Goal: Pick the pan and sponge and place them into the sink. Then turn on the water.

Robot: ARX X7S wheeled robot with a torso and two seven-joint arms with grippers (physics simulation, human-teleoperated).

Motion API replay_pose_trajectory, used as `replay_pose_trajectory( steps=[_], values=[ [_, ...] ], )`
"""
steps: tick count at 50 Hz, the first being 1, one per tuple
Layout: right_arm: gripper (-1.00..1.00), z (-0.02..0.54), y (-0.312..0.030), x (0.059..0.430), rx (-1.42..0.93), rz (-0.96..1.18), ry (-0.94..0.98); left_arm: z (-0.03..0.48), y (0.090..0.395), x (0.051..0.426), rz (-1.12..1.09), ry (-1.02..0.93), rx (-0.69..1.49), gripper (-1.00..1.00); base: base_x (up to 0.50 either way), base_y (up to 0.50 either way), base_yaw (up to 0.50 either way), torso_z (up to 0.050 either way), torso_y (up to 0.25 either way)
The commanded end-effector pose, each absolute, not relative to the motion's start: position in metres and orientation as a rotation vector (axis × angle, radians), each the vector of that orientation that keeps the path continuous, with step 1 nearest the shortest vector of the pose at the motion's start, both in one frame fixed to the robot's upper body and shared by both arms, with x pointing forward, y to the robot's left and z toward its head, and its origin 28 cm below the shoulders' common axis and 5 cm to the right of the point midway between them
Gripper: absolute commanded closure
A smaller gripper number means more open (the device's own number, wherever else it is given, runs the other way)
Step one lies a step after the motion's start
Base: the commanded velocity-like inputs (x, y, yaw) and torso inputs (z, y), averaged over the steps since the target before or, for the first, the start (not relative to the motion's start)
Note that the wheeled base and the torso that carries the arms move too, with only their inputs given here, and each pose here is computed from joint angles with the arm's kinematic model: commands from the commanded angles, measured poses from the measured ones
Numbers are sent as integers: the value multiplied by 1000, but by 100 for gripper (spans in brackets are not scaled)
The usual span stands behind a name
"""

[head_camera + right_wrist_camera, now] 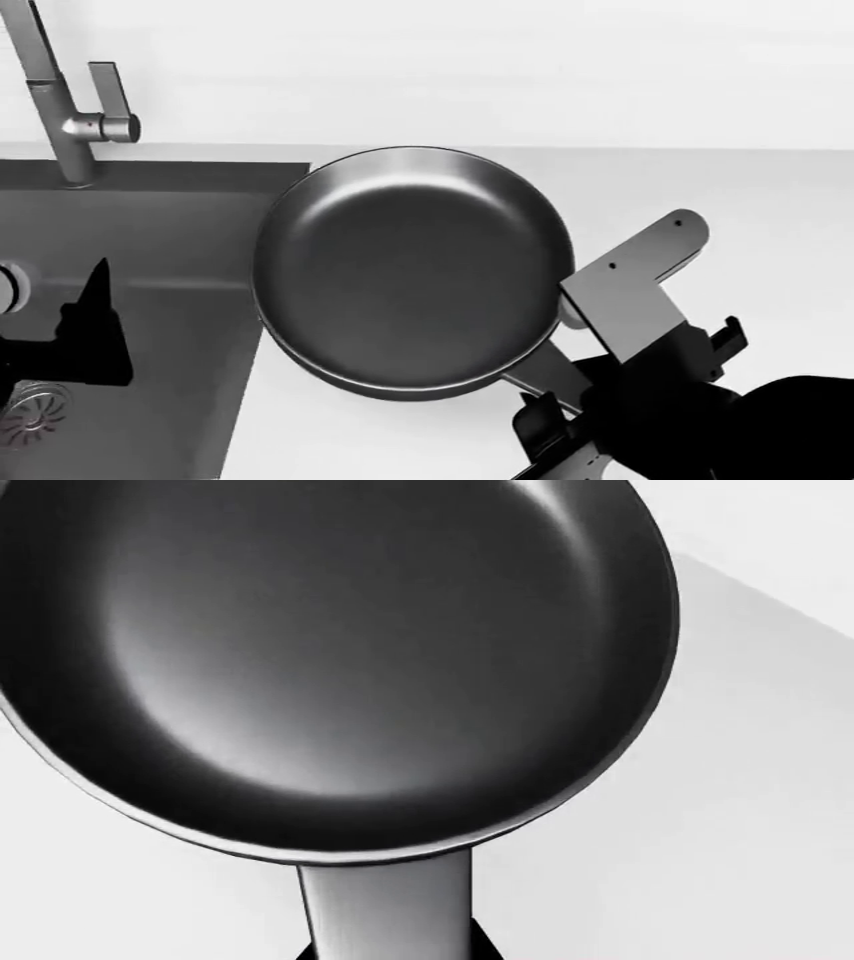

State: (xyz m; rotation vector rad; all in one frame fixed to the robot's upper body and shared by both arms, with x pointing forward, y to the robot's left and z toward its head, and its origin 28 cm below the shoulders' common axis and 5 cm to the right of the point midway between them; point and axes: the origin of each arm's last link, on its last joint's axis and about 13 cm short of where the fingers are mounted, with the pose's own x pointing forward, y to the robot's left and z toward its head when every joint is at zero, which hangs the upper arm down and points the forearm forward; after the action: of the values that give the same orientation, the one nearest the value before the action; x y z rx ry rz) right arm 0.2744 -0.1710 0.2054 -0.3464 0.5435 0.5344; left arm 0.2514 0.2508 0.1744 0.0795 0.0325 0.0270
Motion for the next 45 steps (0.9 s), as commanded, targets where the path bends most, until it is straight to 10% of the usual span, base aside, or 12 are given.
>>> replay_pose_trajectory(
  steps=[1, 45],
  values=[
    [100, 220, -171, 279, -359, 519, 455, 174, 253, 251, 19, 17, 51, -100, 0, 500, 0, 0, 10],
    [100, 216, -171, 278, -361, 518, 479, 171, 256, 250, 25, 24, 51, -100, 0, 500, 0, 0, 1]
  ],
)
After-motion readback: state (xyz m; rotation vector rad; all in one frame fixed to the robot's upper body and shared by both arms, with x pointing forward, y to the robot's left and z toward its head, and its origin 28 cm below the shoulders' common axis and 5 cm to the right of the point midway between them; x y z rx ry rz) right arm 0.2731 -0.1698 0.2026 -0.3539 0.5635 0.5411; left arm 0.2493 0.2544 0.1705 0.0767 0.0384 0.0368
